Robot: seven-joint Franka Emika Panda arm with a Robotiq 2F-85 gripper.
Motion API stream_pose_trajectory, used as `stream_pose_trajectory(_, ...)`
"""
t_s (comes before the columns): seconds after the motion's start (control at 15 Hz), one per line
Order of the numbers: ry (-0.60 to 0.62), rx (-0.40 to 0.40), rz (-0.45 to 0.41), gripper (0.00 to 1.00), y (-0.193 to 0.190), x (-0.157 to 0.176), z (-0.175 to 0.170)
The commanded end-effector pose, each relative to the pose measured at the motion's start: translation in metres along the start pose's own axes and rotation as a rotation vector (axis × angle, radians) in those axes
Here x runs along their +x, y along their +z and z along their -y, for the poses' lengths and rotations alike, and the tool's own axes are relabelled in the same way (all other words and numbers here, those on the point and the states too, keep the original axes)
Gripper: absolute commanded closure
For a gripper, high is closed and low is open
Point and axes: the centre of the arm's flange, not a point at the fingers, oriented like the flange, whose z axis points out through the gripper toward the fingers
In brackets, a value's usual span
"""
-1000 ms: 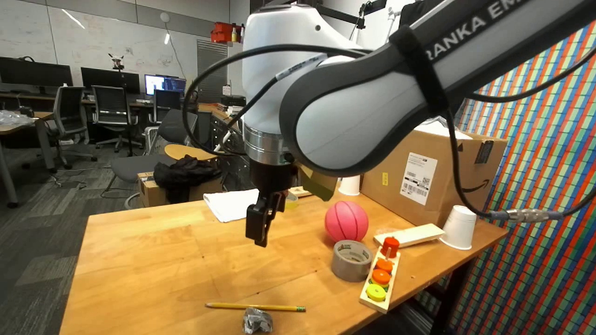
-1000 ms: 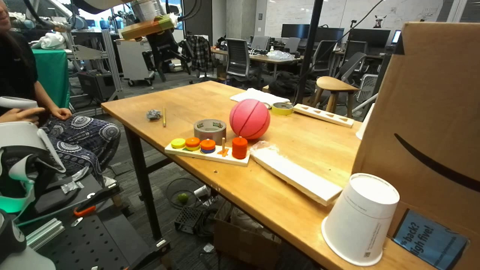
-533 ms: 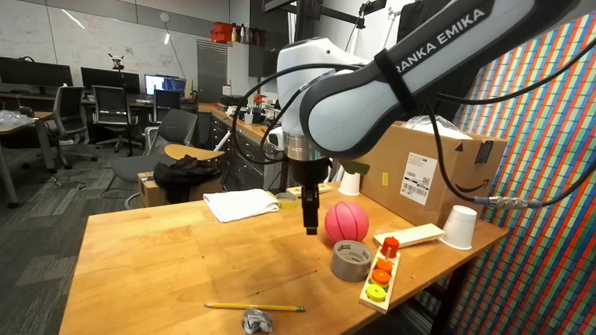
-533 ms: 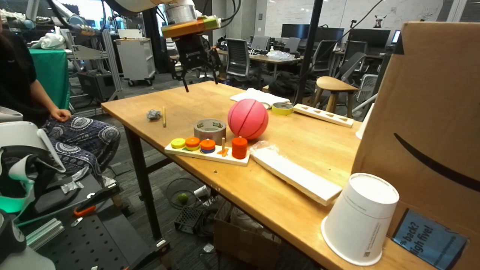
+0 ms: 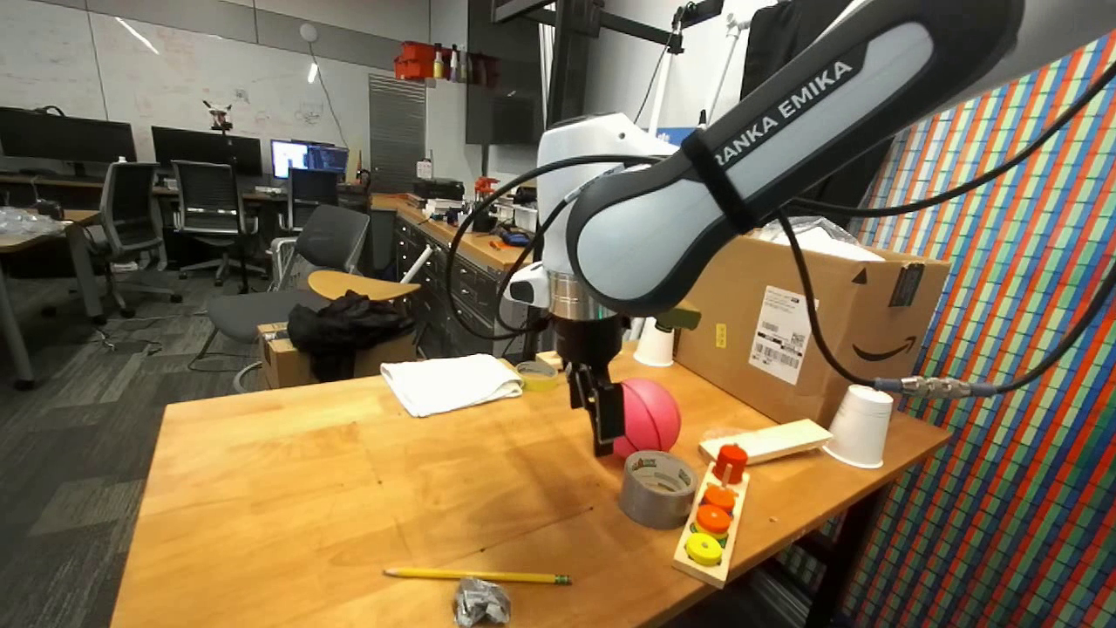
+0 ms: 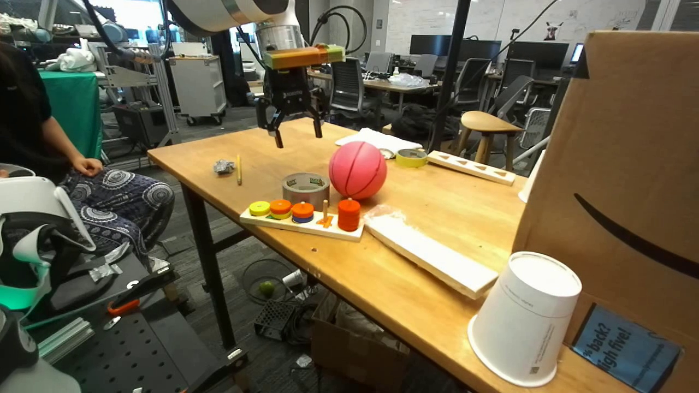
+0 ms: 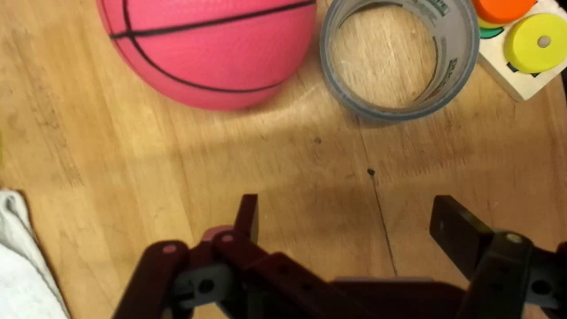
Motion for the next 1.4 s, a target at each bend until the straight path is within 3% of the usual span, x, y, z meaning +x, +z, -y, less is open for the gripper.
stream_pose_trajectory(0.0,-0.170,-0.006,-0.051,0.00,0.003,0.013,0.007)
stream_pose_trajectory(0.6,-0.299,0.050,0.014,0.00,0.014,0.011,-0.002)
stream_pose_trajectory(1.33,-0.306,0.103,0.041,0.00,0.050,-0.012,-0.060)
